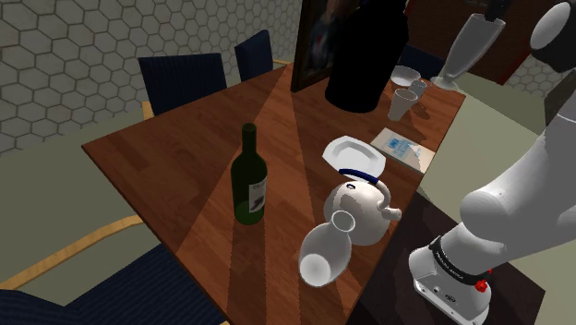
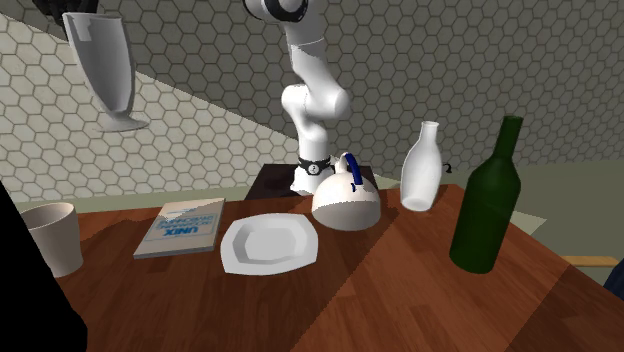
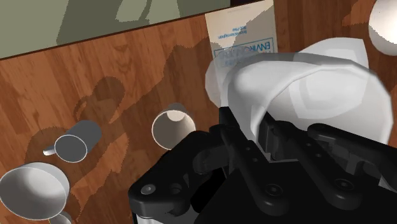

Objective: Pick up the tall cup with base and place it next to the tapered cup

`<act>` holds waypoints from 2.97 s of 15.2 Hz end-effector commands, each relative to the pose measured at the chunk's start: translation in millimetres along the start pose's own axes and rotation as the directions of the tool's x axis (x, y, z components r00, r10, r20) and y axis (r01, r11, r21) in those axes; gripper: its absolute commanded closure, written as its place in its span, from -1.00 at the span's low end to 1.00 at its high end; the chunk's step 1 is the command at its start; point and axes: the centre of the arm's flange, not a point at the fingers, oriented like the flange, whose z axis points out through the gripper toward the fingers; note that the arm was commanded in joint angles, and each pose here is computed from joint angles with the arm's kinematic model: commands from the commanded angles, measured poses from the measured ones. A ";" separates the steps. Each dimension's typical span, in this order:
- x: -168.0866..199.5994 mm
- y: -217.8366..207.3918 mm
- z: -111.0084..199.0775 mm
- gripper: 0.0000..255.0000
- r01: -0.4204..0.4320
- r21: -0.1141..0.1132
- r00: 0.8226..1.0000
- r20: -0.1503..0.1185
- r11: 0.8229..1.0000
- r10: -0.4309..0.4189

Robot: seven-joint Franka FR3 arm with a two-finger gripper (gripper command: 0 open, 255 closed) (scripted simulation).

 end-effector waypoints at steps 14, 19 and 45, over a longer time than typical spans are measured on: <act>-11.8 26.8 56.8 1.00 0.003 -0.001 1.000 0.000 1.000 -0.003; -10.2 26.9 83.2 1.00 0.003 -0.001 1.000 0.000 1.000 -0.003; -2.3 27.3 220.2 1.00 0.003 -0.001 1.000 0.000 1.000 -0.003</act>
